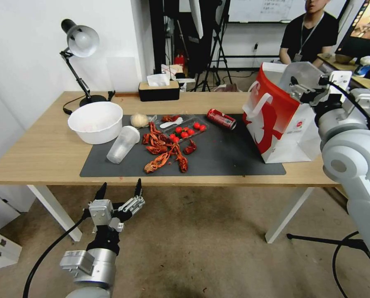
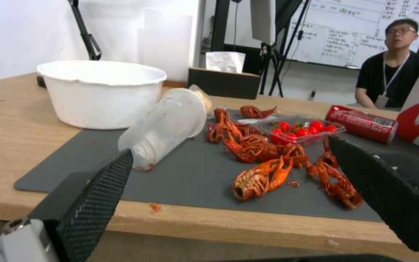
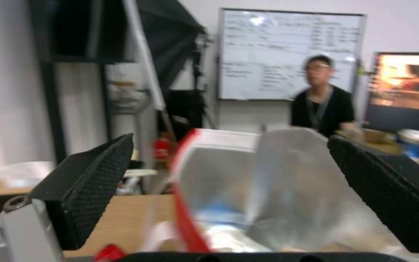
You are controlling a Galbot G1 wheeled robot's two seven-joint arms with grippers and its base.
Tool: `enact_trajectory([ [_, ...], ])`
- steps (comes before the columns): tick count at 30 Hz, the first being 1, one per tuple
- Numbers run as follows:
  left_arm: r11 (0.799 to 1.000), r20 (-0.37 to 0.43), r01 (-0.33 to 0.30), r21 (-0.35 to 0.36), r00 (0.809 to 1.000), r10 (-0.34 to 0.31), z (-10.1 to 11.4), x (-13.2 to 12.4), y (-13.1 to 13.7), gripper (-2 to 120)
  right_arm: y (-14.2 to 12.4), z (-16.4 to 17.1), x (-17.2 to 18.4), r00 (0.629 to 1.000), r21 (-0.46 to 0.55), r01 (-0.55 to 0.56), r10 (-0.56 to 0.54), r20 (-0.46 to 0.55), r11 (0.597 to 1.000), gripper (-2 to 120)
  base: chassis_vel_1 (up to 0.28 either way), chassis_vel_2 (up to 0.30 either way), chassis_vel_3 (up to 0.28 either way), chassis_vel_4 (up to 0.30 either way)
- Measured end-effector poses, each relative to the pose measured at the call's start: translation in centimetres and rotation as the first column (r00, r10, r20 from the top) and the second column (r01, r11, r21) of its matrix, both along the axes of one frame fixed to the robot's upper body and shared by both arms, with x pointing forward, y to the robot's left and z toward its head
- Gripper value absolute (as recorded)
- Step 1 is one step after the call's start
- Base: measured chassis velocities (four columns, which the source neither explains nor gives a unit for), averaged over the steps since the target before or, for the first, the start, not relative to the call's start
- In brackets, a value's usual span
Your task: Pick up the trash from the table and place it into the takeout bag.
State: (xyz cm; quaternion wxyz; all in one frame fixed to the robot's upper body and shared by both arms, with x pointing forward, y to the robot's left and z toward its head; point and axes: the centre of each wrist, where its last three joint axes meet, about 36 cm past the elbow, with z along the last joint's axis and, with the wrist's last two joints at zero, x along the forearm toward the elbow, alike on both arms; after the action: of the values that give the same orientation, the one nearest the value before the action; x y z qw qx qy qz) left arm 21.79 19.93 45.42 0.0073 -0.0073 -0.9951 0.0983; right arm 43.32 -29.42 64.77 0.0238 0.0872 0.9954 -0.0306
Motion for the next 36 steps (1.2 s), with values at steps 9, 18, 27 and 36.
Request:
enact_trajectory([
  [9,1.000,0.003,0.000,0.000,1.000,0.000,0.1,0.0,0.0,100,0.4,-0.4,-0.8,0.991,0.022,-0.104,0.102,0.081,0.994,100,0.000,0.000,0.000,0.000],
  [18,1.000,0.005,0.000,0.001,1.000,0.000,0.1,0.0,0.0,100,1.5,-4.2,-4.6,0.914,-0.069,-0.336,0.343,0.216,0.939,100,0.000,0.000,0.000,0.000],
  [27,1.000,0.001,0.006,-0.006,1.000,-0.006,-0.3,0.3,-0.1,100,1.5,-10.9,-8.4,0.900,-0.078,-0.361,0.369,0.234,0.929,100,0.000,0.000,0.000,0.000],
  [36,1.000,0.005,0.009,-0.006,1.000,-0.008,-0.3,0.2,-0.1,100,2.4,-19.2,-14.4,0.941,0.005,-0.294,0.288,0.179,0.956,100,0.000,0.000,0.000,0.000],
])
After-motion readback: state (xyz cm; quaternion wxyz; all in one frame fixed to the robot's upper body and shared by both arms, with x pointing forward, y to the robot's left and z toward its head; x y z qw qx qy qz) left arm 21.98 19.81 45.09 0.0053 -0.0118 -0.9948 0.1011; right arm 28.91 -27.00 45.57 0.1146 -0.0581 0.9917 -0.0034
